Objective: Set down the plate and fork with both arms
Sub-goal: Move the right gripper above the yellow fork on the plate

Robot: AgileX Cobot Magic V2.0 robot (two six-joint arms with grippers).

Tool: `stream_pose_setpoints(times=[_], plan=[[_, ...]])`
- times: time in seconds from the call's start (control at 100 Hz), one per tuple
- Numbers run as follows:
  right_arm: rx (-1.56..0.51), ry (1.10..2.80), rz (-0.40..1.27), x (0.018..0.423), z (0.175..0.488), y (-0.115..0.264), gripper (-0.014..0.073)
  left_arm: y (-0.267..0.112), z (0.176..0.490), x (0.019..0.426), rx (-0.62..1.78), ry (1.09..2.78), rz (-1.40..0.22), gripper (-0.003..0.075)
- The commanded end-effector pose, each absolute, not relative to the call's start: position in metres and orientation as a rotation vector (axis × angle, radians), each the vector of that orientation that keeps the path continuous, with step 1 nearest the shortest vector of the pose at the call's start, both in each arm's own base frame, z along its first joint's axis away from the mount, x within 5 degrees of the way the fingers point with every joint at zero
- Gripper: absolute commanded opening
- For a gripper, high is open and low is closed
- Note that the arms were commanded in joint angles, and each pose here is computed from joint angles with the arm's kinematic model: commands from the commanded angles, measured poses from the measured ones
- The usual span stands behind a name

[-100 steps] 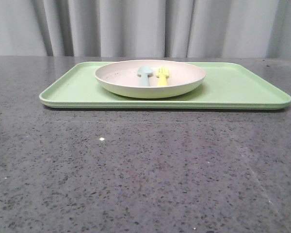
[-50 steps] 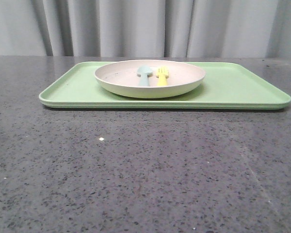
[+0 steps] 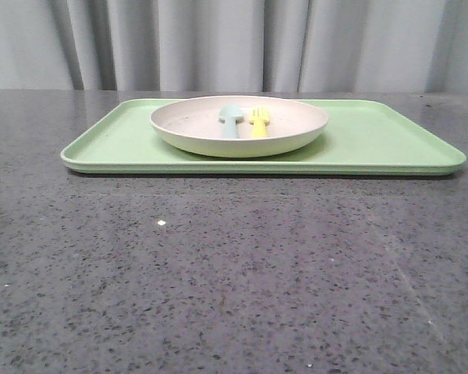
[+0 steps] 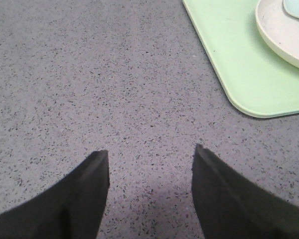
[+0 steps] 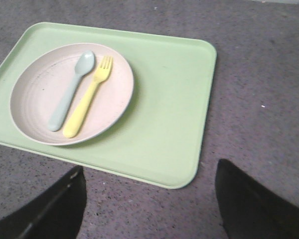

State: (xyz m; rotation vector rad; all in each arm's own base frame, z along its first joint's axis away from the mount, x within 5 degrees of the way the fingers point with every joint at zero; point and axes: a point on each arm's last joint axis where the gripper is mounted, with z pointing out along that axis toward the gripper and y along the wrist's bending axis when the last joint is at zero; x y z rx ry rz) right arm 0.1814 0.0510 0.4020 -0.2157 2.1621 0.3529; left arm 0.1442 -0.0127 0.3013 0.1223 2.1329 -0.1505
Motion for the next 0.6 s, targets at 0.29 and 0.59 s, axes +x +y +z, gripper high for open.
stream_pose_setpoints(times=[0.29,0.59], plan=[[-0.371,2.166,0.466,0.264,0.413,0.124,0.0541,-0.011,0.315,0.147,0.097,2.051,-0.143,0.0375],[-0.292,2.263,0.303,0.306,0.395,0.173,0.0541,-0.012,0.315,0.147,0.097,2.052,-0.143,0.0375]])
